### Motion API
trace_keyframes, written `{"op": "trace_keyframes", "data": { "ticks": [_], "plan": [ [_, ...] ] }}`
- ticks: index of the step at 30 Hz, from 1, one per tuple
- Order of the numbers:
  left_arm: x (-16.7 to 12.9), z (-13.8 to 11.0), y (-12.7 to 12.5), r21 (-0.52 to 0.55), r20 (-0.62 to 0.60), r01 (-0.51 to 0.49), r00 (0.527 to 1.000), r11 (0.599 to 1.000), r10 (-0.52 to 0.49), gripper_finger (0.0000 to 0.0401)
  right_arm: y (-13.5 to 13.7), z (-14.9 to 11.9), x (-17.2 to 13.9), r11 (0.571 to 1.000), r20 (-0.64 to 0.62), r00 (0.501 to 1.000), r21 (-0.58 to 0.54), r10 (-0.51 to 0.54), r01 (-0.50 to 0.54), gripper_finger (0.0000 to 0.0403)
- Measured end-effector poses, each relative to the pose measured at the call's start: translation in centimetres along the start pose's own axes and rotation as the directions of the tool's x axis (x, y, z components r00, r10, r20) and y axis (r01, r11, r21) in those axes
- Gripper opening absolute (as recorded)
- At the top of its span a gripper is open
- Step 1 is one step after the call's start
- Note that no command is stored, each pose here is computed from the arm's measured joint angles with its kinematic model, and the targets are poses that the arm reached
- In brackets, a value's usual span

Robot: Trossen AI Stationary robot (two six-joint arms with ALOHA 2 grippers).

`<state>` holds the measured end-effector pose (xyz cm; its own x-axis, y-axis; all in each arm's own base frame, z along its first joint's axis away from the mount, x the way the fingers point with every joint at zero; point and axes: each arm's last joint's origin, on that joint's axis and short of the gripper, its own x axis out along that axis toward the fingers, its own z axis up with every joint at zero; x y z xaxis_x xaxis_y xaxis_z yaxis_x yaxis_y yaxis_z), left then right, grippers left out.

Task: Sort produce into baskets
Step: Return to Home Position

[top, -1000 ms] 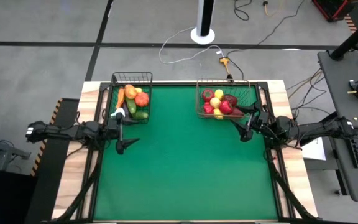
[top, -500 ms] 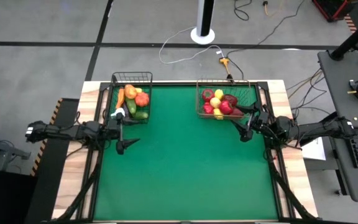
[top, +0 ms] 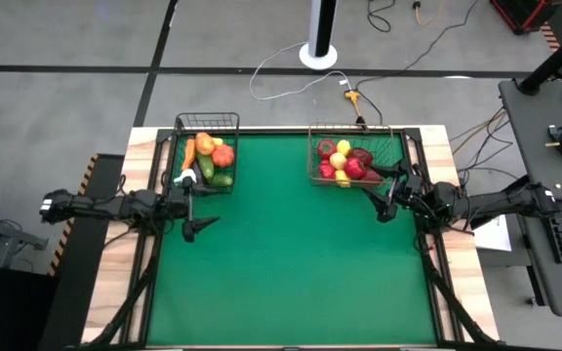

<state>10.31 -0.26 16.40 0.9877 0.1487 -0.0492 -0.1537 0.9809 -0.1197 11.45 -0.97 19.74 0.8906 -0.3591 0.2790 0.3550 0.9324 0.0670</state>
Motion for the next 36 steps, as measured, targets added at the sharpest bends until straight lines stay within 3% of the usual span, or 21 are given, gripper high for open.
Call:
{"op": "trace_keyframes", "data": {
  "ticks": [36],
  "plan": [
    [0.0, 0.0, 0.0, 0.0, 0.0, 0.0, 1.0, 1.0, 0.0, 0.0384, 0.03, 0.41, 0.11, 1.0, 0.012, 1.0, 0.005, 0.0, 0.0, 0.035]
  ]
}}
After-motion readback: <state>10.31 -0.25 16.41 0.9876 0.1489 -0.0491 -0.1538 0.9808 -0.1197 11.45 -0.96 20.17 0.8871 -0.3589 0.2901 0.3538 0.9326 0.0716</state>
